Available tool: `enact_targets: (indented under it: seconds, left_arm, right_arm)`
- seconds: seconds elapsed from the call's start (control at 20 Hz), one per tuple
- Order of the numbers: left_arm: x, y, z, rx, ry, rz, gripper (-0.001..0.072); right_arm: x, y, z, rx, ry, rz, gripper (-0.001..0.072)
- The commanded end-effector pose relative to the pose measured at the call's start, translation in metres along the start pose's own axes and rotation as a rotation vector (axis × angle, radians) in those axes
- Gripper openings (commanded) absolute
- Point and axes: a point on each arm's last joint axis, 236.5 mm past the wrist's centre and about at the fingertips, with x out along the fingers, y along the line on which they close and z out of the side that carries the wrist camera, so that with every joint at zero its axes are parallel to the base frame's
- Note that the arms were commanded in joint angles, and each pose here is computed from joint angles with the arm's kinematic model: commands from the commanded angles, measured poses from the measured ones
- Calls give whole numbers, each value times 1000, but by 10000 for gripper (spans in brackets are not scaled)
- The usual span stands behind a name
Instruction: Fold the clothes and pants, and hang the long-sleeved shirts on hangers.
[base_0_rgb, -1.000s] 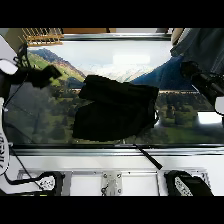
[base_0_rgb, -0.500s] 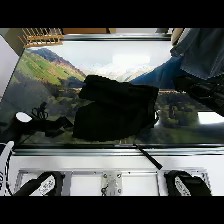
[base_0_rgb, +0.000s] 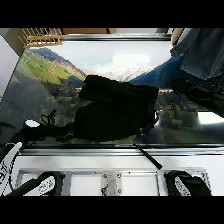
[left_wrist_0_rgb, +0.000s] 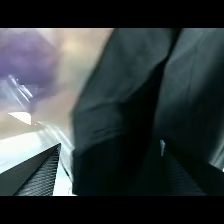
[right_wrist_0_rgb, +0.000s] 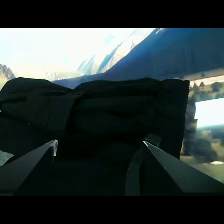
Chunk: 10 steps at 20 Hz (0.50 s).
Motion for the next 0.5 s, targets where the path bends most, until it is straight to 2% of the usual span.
enact_targets:
  seconds: [0.0, 0.1, 0.15, 0.3, 0.45]
  left_arm:
    - [17, -16, -1, 63, 62, 1, 639]
    - [19, -28, 8, 92, 61, 5, 196]
    - [16, -35, 14, 111, 53, 0, 4]
    - [0, -56, 29, 169, 11, -22, 9]
    - [-14, -69, 36, 209, -41, -33, 9]
  right_arm:
    - [0, -1, -4, -1, 16, -2, 581]
    - [0, -11, -13, -37, 58, -42, 581]
    - [-2, -22, -23, -49, 100, -82, 582]
    - [-12, -78, -77, 60, 294, -245, 582]
    - [-14, -132, -162, 296, 480, -351, 589]
